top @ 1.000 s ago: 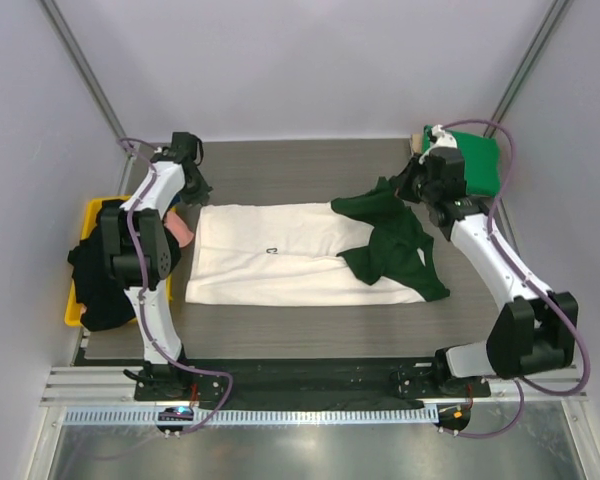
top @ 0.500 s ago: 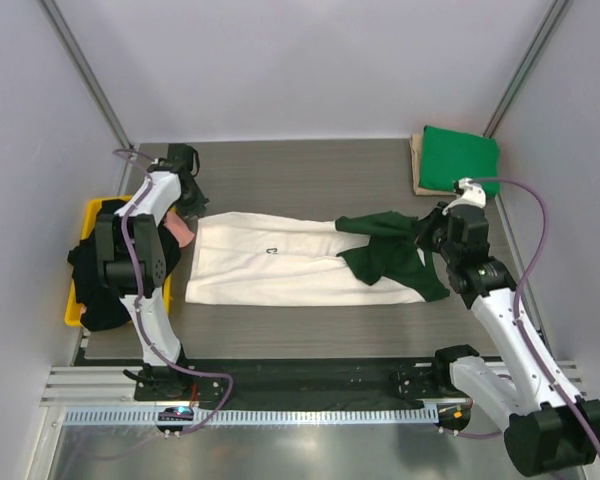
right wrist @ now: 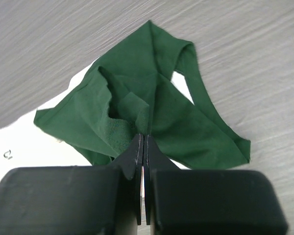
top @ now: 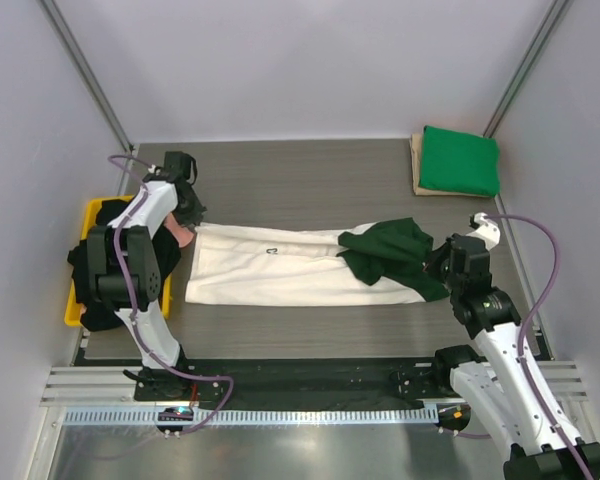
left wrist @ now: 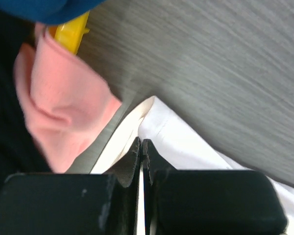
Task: Fold and stack the t-shirts
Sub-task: Fold the tshirt
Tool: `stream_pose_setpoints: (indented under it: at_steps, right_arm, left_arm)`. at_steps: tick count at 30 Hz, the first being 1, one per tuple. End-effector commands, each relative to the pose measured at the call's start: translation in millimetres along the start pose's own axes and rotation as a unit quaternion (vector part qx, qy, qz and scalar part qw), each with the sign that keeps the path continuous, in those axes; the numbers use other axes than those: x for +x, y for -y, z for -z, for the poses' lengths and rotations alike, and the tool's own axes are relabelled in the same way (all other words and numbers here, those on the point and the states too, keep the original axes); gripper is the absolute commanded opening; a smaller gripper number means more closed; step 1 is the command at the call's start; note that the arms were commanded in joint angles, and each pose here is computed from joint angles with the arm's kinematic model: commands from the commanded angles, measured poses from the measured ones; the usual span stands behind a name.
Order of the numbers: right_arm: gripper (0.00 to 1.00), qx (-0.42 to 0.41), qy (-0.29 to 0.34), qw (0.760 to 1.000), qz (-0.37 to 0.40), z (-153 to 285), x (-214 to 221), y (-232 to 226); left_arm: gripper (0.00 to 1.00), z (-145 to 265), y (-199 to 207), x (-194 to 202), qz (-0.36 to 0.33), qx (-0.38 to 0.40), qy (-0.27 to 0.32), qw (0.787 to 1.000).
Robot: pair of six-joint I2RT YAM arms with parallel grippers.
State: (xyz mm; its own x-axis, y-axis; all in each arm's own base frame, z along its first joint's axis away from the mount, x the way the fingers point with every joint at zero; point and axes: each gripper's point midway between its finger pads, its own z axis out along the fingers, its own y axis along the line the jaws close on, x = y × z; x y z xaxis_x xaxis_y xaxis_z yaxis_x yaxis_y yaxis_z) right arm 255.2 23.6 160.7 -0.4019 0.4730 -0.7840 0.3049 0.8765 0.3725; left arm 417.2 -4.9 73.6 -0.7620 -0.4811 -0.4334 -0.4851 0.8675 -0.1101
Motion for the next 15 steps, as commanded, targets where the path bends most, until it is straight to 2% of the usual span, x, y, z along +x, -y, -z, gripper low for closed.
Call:
stream_pose_setpoints:
  at_steps: [1,5,8,10,12,13,14,15]
  right_arm:
    - [0.01,0.044,0.035,0.997,-0.054,6,-10,15]
    - [0.01,0.070,0.034,0.992,-0.103,6,5,29]
    - [0.01,0.086,0.012,0.985,-0.147,5,37,44]
    - [0.01,0.075,0.013,0.980,-0.182,7,45,45]
    - [0.41,0.092,0.002,0.976,-0.196,6,63,56]
    - [0.53,0.092,0.008,0.972,-0.215,7,64,58]
    - [0.65,0.094,0.013,0.971,-0.218,8,64,60]
    - [0.70,0.093,0.019,0.971,-0.219,9,62,60]
  left_arm:
    - [0.00,22,-5,-17,0.005,0.003,0.048,0.999]
    - [0.00,27,-15,-12,0.008,-0.011,0.058,0.998]
    - [0.00,33,-25,-6,0.010,-0.024,0.061,0.998]
    - [0.09,32,-30,2,0.011,-0.029,0.052,0.998]
    - [0.24,36,-34,8,0.020,-0.031,0.047,0.998]
    - [0.38,38,-35,10,0.025,-0.028,0.046,0.998]
    - [0.48,41,-34,11,0.028,-0.022,0.045,0.998]
    - [0.60,49,-32,8,0.033,-0.013,0.057,0.998]
